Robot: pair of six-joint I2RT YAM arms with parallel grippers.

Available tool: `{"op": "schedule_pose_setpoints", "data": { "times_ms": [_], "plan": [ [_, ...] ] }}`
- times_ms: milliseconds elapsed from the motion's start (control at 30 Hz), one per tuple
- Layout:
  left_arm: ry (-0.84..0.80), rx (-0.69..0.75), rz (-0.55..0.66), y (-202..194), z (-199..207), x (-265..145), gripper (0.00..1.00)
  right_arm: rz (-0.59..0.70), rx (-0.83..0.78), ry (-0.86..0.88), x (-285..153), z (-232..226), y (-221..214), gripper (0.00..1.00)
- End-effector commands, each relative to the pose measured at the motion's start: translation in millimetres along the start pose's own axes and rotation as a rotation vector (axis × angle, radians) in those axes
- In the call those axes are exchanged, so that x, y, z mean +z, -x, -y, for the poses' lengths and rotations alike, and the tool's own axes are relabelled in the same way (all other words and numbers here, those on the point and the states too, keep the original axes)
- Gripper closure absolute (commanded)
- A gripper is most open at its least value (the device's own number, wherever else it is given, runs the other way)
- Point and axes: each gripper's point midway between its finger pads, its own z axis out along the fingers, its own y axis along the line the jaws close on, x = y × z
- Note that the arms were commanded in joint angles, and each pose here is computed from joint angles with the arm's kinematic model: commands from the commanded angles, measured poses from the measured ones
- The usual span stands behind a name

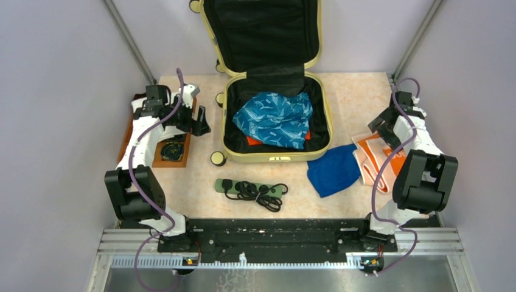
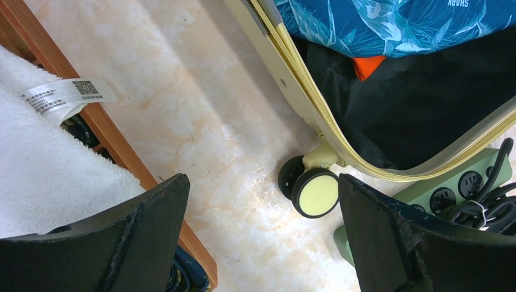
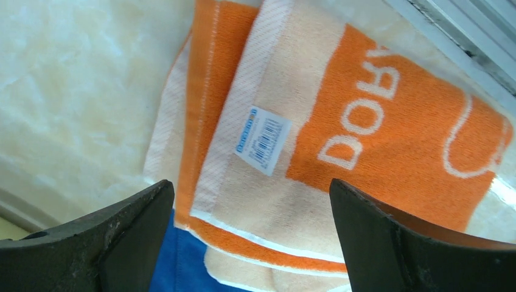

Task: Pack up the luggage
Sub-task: Move the toiletry item to the center of the board, then pick up the toiletry item from the center of the board.

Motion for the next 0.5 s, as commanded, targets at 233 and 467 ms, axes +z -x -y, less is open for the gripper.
{"op": "schedule_pose_setpoints", "data": {
  "times_ms": [233, 467],
  "plan": [
    [-0.018, 0.053, 0.028, 13, 0, 0, 0.02, 0.026, 0.269, -0.128, -28, 97, 5, 0.01],
    [-0.026, 0.065, 0.031, 21, 4, -7, 0.02, 0.020, 0.303, -0.144, -15, 124, -14, 0.01]
  ]
}}
